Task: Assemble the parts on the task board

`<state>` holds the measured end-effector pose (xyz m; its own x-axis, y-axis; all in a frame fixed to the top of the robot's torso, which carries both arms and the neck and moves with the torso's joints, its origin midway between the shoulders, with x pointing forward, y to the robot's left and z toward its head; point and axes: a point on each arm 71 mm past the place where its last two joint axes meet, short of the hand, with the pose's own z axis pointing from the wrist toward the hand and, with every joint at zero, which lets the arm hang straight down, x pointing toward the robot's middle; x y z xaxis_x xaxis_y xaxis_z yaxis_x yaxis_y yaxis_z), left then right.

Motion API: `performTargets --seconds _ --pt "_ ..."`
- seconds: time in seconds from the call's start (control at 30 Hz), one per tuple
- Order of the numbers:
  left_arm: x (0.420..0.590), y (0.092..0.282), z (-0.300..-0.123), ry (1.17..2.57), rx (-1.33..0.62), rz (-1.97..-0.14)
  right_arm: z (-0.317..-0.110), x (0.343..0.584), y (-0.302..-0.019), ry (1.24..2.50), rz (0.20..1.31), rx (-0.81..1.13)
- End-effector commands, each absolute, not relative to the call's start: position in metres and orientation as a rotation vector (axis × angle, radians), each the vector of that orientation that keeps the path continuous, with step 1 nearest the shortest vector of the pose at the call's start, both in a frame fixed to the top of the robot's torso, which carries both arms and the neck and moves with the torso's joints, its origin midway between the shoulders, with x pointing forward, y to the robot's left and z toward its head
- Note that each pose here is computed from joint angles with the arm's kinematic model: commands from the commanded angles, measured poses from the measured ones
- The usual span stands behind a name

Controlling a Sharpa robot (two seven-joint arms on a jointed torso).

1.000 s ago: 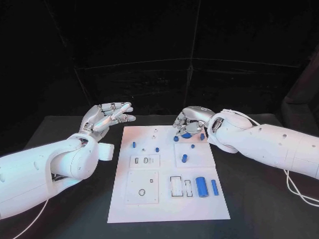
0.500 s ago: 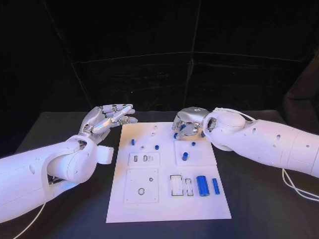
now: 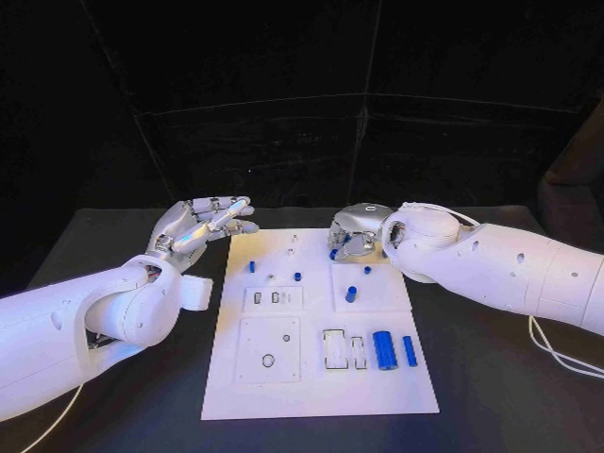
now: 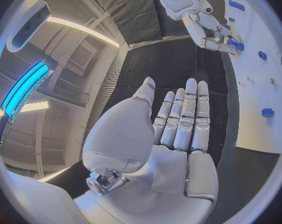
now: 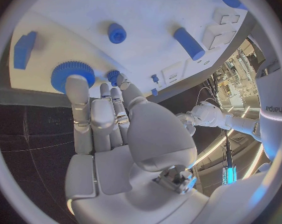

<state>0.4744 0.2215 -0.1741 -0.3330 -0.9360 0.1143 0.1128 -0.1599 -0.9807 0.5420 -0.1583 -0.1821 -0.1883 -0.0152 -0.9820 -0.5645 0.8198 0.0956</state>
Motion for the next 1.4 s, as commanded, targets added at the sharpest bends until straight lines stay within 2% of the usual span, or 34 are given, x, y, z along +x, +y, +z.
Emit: performTargets --seconds 0.03,0.7,1.13,1.4 --pt "0.474 0.220 -0.172 1.277 -1.018 -1.636 -0.183 0.543 -0.158 1.732 0.505 -0.476" --pt "0.476 0.223 -0.172 1.286 -1.023 -1.628 -0.186 0.546 -0.155 1.757 0.495 -0.480" --pt "0.476 0.225 -0.171 1.288 -1.025 -1.626 -0.166 0.542 -0.149 1.538 0.605 -0.383" --pt "0.476 0.224 -0.171 1.291 -1.024 -1.629 -0.161 0.551 -0.134 1.512 0.604 -0.363"
